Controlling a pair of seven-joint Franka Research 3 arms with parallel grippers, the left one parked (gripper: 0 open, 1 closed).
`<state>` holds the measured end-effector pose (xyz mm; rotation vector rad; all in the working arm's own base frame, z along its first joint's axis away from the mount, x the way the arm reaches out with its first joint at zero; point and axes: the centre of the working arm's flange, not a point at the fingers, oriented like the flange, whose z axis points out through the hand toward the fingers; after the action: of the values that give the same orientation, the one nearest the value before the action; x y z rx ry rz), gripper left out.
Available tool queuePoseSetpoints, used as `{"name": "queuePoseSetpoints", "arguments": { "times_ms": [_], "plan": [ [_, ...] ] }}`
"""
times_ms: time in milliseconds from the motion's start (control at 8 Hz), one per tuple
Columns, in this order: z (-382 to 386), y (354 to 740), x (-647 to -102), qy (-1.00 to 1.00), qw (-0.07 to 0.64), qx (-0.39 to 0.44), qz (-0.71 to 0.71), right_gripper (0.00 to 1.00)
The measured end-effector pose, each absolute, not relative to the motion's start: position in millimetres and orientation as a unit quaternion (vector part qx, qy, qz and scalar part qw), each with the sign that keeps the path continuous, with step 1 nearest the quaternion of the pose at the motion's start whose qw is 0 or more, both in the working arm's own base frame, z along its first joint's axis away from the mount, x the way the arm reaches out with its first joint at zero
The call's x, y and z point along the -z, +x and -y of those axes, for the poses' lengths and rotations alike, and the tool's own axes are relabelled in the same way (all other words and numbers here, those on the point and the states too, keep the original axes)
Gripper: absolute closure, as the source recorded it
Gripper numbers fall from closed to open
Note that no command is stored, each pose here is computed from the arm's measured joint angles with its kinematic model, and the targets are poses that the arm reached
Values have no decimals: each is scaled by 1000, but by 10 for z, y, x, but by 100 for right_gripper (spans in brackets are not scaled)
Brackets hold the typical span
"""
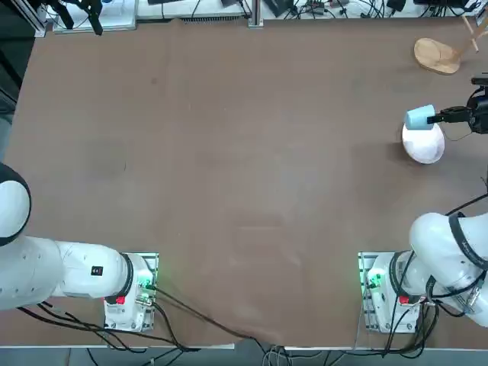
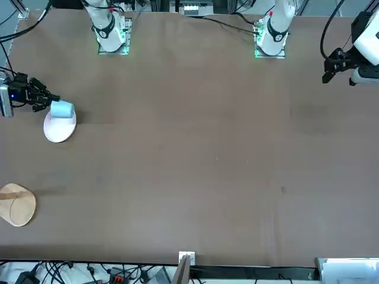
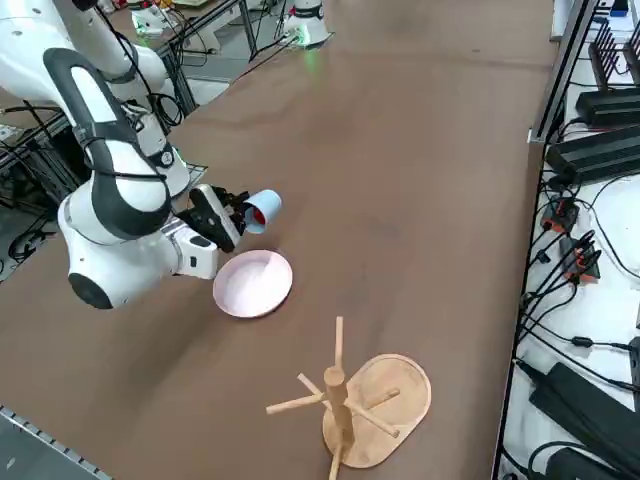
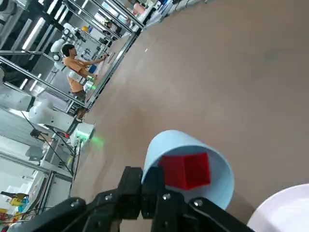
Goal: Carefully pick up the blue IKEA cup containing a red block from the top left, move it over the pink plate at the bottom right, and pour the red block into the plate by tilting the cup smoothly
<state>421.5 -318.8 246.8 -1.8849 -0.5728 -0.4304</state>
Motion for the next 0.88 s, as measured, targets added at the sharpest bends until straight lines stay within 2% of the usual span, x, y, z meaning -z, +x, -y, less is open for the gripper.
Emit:
{"name": "queuePoseSetpoints", "arguments": {
  "times_ms": [500,875],
  "plan": [
    [3318,4197,-2302,-733,603,207,238,97],
    [3431,4169,-2261,-711,625,215,238,97]
  ]
}}
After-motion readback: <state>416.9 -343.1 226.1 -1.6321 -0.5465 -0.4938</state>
